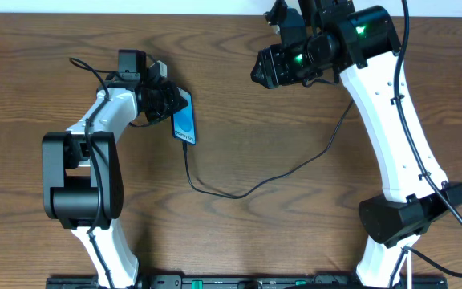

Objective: Plug charger to phone and switch on socket
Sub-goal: 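Lower the phone with the left gripper and lay it flat on the table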

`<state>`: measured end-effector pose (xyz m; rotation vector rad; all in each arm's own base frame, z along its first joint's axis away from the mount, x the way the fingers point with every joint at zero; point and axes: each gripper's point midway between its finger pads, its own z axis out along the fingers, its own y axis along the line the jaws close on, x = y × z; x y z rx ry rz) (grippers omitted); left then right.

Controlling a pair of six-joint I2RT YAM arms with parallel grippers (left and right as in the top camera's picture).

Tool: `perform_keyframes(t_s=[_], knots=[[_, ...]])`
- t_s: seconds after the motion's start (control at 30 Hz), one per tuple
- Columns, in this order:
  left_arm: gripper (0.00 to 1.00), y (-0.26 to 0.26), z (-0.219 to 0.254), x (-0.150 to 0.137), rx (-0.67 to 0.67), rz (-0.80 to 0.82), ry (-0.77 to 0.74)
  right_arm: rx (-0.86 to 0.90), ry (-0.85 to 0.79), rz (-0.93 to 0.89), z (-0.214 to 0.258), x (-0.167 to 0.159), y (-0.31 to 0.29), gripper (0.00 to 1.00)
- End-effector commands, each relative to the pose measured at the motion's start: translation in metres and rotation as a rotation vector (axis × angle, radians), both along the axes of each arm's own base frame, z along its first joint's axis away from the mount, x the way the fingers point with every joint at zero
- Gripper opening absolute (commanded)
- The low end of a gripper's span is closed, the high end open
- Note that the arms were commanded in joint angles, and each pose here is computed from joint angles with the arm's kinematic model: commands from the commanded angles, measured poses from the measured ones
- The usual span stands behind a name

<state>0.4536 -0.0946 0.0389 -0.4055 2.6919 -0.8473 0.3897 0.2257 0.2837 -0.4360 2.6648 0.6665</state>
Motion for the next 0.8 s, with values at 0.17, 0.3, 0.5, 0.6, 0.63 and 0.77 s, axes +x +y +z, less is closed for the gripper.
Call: perform_keyframes(t_s=[0.17,0.3,0.5,0.6,0.63,0.77], knots=[[0.07,-0.006,-0.004,0.000,0.051,0.001,-0.002,-0.009,-0.010,0.017,0.000,-0.001,0.003,0.53],[0.07,-0.008,-0.004,-0.001,0.058,-0.002,-0.001,-0.010,-0.009,0.017,0.000,-0.001,0.003,0.53],[0.08,-0.007,-0.007,-0.003,0.067,0.000,0.007,-0.011,-0.007,0.017,-0.001,-0.002,0.002,0.53],[0.07,-0.008,-0.011,-0.007,0.067,-0.003,0.017,-0.011,-0.006,0.017,-0.001,-0.002,0.002,0.53],[0.08,-0.008,-0.013,-0.008,0.068,-0.004,0.023,-0.011,-0.006,0.017,-0.001,-0.002,0.002,0.53],[0.07,-0.008,-0.020,-0.014,0.069,-0.005,0.036,-0.011,-0.006,0.018,-0.001,-0.002,0.003,0.54]])
